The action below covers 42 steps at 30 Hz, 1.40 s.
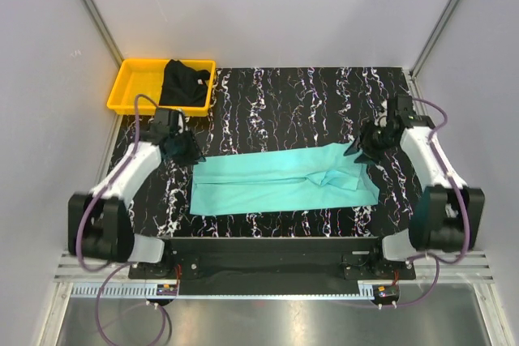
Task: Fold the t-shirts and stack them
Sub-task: Fold the tshirt
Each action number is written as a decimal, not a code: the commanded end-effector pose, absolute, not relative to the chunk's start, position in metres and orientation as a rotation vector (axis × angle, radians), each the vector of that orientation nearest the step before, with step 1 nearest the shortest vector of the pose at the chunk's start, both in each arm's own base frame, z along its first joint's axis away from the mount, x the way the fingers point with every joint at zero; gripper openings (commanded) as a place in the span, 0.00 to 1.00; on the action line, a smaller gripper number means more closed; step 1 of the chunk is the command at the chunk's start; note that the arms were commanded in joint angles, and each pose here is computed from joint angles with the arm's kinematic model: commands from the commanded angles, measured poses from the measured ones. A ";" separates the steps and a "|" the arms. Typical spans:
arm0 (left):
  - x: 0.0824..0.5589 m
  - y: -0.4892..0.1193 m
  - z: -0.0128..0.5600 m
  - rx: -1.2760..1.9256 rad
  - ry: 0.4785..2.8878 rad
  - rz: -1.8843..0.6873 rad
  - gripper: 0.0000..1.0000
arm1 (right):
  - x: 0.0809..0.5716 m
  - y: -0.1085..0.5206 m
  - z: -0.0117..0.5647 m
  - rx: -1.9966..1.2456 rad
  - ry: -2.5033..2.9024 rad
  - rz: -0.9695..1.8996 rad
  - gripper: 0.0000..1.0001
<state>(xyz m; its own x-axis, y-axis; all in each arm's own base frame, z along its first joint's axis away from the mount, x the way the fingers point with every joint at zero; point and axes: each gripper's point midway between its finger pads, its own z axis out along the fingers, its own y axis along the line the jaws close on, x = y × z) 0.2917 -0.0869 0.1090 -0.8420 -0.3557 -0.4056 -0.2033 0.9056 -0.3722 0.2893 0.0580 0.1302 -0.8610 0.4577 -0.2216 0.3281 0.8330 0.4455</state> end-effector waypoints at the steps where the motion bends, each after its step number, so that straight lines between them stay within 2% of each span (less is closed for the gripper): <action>1: 0.317 -0.130 0.094 -0.277 2.650 -0.712 0.31 | 0.328 0.094 0.132 0.501 2.669 0.909 0.48; 3: 0.321 -0.134 0.069 -0.303 2.732 -0.733 0.23 | 0.339 0.106 0.115 0.518 2.710 0.983 0.44; 8: 0.312 -0.129 0.045 -0.353 2.805 -0.688 0.23 | 0.352 0.124 0.097 0.584 2.717 1.155 0.34; 12: 0.295 -0.125 0.032 -0.409 2.852 -0.656 0.24 | 0.353 0.134 0.091 0.621 2.711 1.279 0.33; 17: 0.282 -0.123 0.022 -0.438 2.892 -0.648 0.22 | 0.328 0.140 0.079 0.670 2.756 1.342 0.32; 29: 0.276 -0.119 0.025 -0.424 2.881 -0.618 0.23 | 0.283 0.146 0.078 0.685 2.759 1.417 0.29; 32: 0.275 -0.120 0.031 -0.405 2.867 -0.630 0.23 | 0.274 0.146 0.064 0.726 2.781 1.405 0.29; 38: 0.281 -0.119 0.058 -0.347 2.791 -0.638 0.32 | 0.265 0.141 0.021 0.815 2.821 1.309 0.29; 42: 0.282 -0.117 0.075 -0.311 2.759 -0.629 0.33 | 0.255 0.137 0.001 0.862 2.862 1.245 0.29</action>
<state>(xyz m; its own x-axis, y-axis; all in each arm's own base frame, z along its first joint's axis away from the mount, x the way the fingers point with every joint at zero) 0.2742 -0.1181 0.0546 -0.9406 -0.2945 -0.1687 -0.1934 0.8736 -0.4465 0.2620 0.1388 0.0210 -0.8760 0.4028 0.2653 0.4627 0.5466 0.6980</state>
